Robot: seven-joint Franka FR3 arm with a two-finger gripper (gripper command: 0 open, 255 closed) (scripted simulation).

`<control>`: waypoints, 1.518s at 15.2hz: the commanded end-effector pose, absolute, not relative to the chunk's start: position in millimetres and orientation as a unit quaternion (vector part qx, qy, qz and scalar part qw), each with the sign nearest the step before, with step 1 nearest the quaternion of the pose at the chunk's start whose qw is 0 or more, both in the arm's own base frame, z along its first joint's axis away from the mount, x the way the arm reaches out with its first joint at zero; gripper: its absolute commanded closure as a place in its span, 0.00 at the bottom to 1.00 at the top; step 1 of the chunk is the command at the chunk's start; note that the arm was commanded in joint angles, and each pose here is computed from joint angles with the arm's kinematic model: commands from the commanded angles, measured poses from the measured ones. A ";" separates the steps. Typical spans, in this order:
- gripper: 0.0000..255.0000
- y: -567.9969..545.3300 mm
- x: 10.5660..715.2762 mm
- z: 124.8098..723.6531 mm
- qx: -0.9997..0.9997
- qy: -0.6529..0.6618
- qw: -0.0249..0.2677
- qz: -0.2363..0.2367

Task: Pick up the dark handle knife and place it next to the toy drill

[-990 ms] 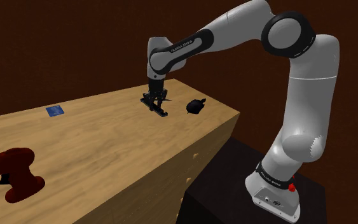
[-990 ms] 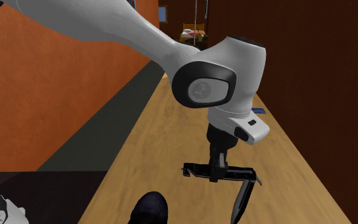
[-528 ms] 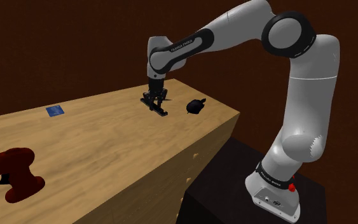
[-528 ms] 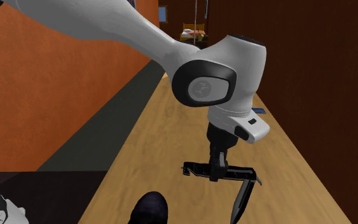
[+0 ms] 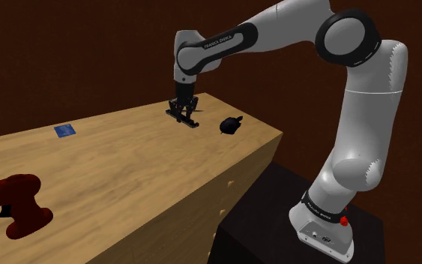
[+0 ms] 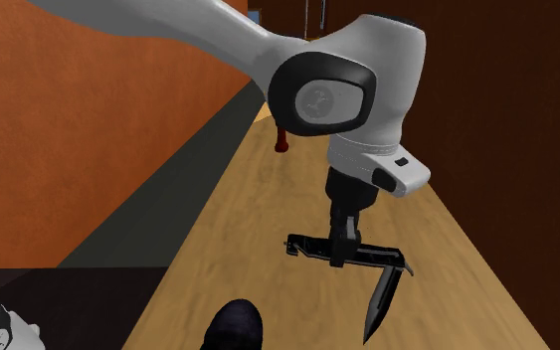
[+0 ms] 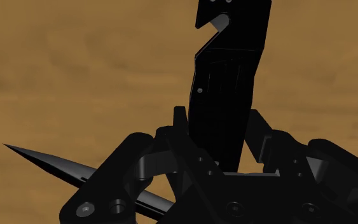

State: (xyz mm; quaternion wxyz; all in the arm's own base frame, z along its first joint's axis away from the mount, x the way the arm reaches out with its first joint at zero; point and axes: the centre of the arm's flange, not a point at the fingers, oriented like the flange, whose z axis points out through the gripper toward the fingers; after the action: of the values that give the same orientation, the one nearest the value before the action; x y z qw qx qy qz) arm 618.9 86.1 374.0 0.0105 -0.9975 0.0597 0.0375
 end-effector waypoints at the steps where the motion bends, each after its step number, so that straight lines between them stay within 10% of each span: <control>1: 1.00 85.7 618.8 384.2 -0.997 0.060 0.010 0.038; 23: 1.00 85.7 618.8 500.4 -0.997 0.060 0.010 0.038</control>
State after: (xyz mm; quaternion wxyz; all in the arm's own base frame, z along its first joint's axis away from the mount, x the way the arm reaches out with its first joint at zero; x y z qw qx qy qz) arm 618.2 85.0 495.1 0.0105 -0.9975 0.0597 0.0374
